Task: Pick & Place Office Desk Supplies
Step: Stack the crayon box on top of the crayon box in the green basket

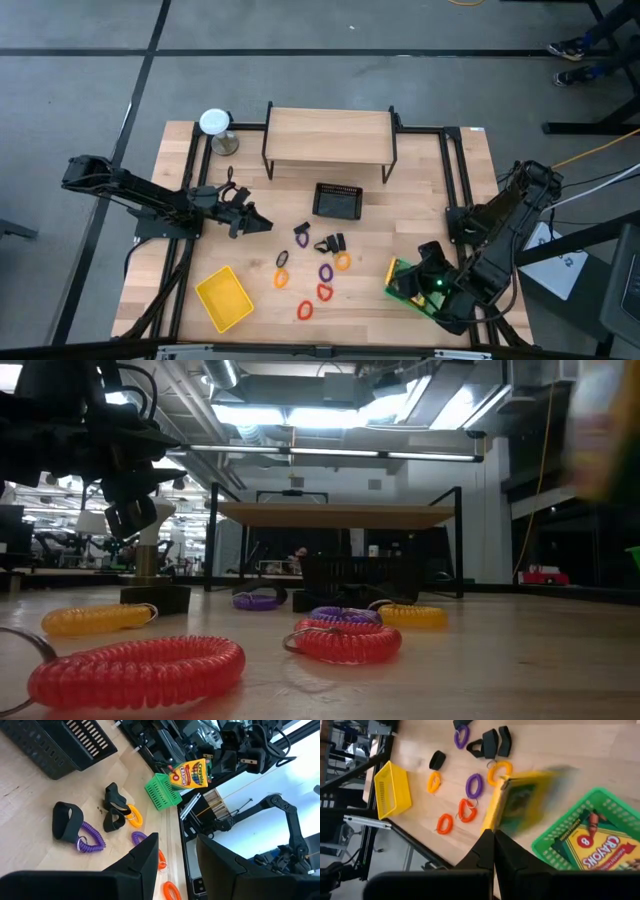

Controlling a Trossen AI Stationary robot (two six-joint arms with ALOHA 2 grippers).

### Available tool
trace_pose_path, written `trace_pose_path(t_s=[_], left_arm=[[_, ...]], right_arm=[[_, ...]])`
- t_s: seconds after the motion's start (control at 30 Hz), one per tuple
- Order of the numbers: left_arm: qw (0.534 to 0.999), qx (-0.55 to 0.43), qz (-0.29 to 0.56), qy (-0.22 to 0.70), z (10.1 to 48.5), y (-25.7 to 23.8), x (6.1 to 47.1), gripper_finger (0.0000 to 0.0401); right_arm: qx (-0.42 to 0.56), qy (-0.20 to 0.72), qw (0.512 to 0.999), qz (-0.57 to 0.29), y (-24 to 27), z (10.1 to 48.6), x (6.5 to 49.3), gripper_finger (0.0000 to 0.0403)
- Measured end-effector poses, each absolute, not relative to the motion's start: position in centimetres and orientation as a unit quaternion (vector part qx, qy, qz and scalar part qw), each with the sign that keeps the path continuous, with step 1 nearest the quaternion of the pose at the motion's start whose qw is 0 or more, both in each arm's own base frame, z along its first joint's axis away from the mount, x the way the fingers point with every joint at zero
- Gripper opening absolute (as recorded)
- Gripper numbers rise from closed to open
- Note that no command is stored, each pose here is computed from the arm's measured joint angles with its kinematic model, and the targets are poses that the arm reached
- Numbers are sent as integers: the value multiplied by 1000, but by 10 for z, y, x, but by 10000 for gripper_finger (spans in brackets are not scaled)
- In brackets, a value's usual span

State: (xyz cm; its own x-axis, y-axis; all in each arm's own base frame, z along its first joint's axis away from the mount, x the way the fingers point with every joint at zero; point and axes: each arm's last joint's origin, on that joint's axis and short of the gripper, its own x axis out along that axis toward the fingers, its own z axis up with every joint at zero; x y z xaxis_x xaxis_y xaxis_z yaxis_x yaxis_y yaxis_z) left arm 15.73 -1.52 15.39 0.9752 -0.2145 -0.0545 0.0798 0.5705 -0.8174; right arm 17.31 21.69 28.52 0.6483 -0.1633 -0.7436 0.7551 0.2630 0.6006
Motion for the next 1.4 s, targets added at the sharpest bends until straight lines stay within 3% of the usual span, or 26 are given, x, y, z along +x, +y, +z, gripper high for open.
trace_pose_path(t_s=[0.73,1.03,1.4], left_arm=[[874,-472,-73,87,151,-15,157,129],[868,-484,-72,87,151,-15,157,129],[862,-495,-71,89,151,-15,157,129]], right_arm=[[509,327,736,-302,241,257,168,0],[513,283,755,-296,236,265,167,0],[507,300,751,-299,229,271,161,0]])
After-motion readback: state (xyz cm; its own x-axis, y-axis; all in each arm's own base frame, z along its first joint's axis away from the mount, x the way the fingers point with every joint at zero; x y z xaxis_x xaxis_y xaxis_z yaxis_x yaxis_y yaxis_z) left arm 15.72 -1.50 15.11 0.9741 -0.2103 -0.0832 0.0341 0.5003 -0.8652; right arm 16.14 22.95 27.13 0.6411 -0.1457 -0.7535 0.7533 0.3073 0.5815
